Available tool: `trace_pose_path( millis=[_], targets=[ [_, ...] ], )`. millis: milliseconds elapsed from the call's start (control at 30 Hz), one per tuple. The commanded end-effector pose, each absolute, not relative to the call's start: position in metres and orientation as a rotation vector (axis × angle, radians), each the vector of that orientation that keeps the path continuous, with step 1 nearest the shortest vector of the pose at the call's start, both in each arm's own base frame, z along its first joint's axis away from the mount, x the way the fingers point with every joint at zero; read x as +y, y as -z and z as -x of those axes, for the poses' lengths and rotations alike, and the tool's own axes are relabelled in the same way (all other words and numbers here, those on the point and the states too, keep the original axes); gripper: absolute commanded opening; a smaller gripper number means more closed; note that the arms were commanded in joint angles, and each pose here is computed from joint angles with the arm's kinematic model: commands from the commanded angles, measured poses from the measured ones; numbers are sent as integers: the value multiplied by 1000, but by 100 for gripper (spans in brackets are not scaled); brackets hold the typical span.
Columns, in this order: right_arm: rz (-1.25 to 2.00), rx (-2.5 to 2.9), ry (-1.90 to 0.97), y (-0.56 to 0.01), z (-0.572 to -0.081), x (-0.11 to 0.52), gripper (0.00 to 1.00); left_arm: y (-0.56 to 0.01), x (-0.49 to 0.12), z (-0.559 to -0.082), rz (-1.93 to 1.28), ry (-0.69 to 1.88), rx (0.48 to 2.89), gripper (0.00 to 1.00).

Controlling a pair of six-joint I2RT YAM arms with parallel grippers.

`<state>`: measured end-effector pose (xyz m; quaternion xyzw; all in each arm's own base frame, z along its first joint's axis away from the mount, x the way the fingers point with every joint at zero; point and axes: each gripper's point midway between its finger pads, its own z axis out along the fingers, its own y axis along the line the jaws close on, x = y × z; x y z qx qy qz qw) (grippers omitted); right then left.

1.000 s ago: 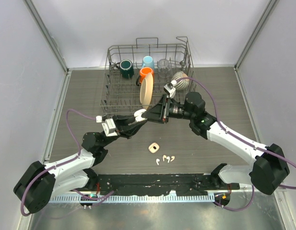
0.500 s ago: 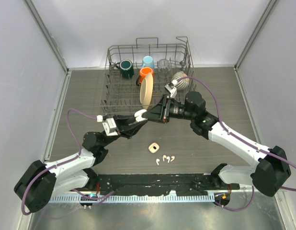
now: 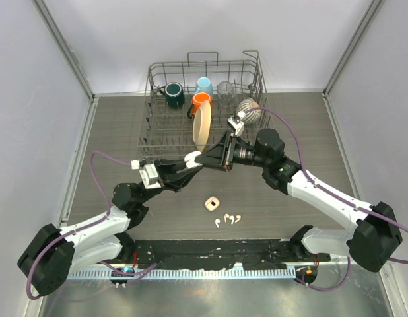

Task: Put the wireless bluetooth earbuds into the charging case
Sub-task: Adjust the charging case.

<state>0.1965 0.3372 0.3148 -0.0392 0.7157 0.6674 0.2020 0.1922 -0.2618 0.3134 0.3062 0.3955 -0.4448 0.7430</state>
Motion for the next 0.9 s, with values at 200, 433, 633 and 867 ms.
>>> trace_pose_path(
  millis=[200, 433, 633, 867],
  targets=[
    [152, 1856, -1943, -337, -188, 333, 1, -333, -254, -195, -601, 963, 816, 19],
    [149, 1841, -1943, -339, -188, 332, 1, -334, -256, -197, -594, 974, 817, 26],
    [140, 1839, -1943, -338, -188, 331, 1, -335, -256, -196, -588, 980, 815, 33],
    [135, 1835, -1942, -339, -188, 331, 1, -334, -256, -198, -582, 982, 825, 38]
  ],
)
